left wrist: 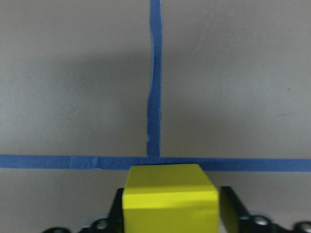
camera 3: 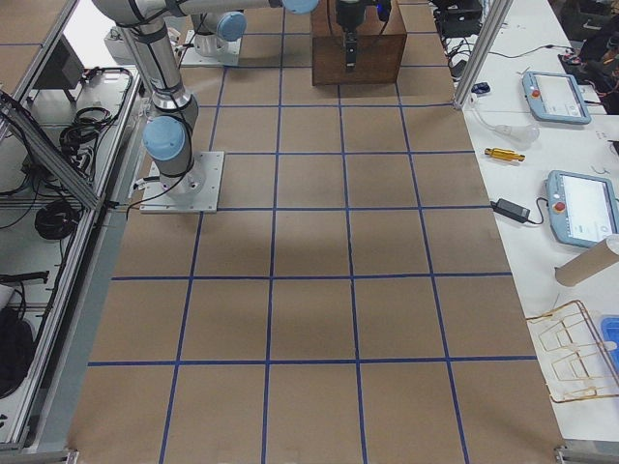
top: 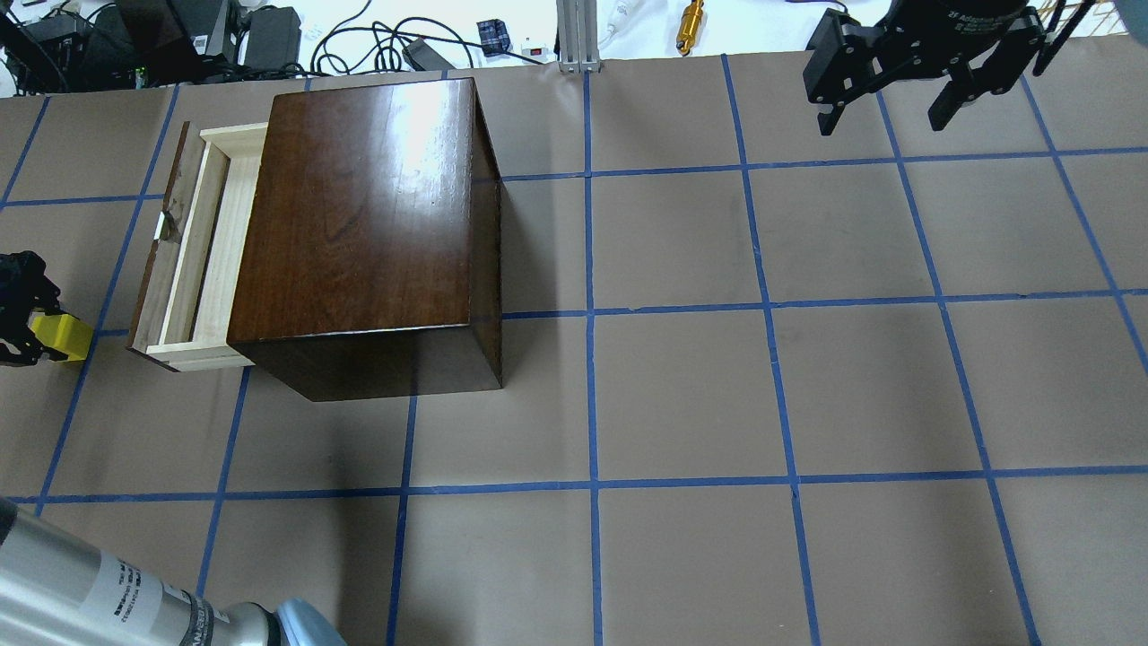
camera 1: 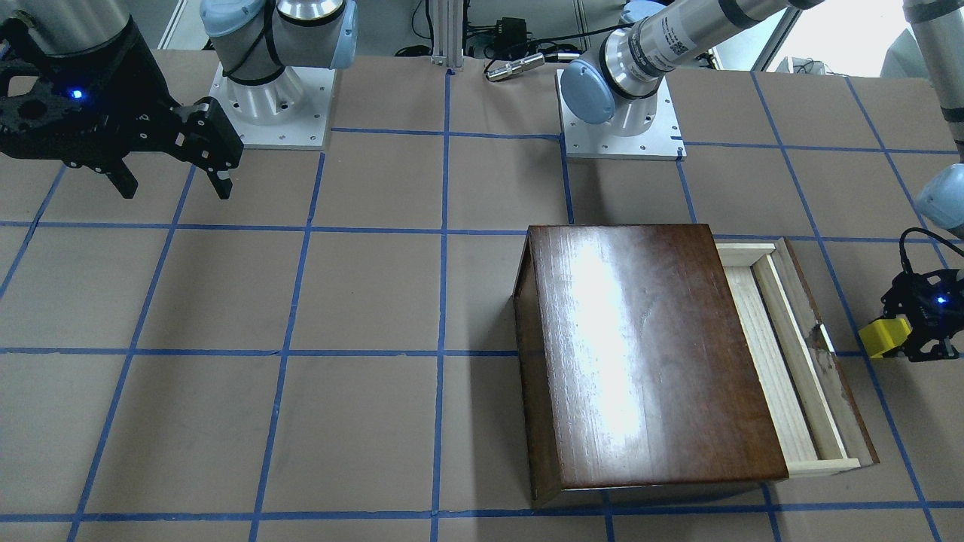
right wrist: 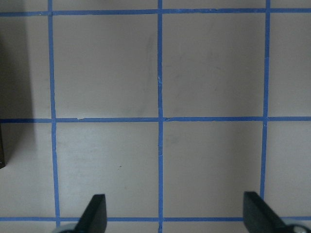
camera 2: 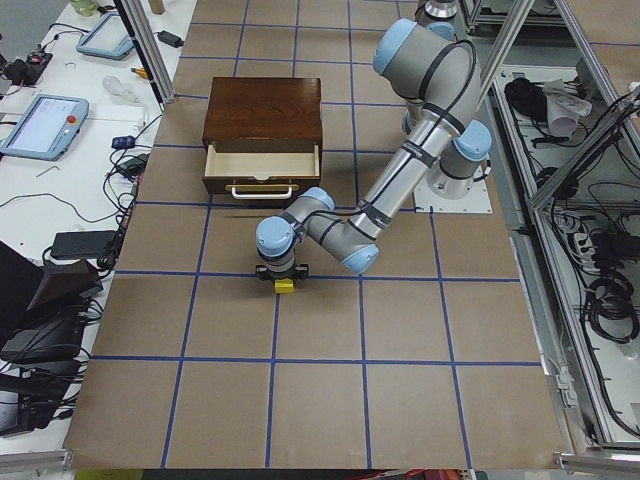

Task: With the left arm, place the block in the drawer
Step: 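Lift the yellow cube with the left gripper toward the open drawer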

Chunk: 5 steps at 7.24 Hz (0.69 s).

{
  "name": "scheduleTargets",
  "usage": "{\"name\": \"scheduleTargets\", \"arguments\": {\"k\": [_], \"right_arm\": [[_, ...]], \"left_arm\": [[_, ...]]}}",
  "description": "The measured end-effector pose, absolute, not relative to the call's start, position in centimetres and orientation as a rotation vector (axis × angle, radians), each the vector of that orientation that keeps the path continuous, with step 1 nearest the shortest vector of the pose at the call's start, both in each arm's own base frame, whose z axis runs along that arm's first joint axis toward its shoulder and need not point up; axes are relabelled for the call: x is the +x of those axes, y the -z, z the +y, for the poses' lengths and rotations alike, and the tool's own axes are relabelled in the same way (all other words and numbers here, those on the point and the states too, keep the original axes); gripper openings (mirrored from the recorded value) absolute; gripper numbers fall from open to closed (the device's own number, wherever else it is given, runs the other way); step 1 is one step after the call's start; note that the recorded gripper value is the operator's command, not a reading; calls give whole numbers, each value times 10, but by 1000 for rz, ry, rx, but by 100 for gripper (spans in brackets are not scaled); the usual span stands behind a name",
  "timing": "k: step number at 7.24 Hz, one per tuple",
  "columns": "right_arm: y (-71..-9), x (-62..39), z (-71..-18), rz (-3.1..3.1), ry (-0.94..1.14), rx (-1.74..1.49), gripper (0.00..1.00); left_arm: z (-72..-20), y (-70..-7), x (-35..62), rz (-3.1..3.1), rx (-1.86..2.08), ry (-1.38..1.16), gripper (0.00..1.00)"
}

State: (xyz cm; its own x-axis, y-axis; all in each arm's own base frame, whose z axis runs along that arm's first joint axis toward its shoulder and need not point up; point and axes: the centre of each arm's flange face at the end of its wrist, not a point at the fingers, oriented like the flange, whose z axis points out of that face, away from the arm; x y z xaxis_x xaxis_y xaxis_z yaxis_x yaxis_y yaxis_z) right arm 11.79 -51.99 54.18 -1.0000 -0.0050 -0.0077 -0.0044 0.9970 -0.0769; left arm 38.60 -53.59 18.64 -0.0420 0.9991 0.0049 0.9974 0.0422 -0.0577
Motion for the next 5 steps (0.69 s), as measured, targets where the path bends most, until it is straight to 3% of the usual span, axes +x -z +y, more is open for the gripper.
{"name": "scheduleTargets", "arguments": {"k": [1, 5], "right_arm": [[-542, 118, -520, 3132, 121, -7, 100], [-542, 118, -520, 3132, 120, -7, 100]], "left_arm": [[-535, -187, 388, -2241, -2142, -60, 0], [-544, -252, 389, -2320, -2196, -57, 0]]}}
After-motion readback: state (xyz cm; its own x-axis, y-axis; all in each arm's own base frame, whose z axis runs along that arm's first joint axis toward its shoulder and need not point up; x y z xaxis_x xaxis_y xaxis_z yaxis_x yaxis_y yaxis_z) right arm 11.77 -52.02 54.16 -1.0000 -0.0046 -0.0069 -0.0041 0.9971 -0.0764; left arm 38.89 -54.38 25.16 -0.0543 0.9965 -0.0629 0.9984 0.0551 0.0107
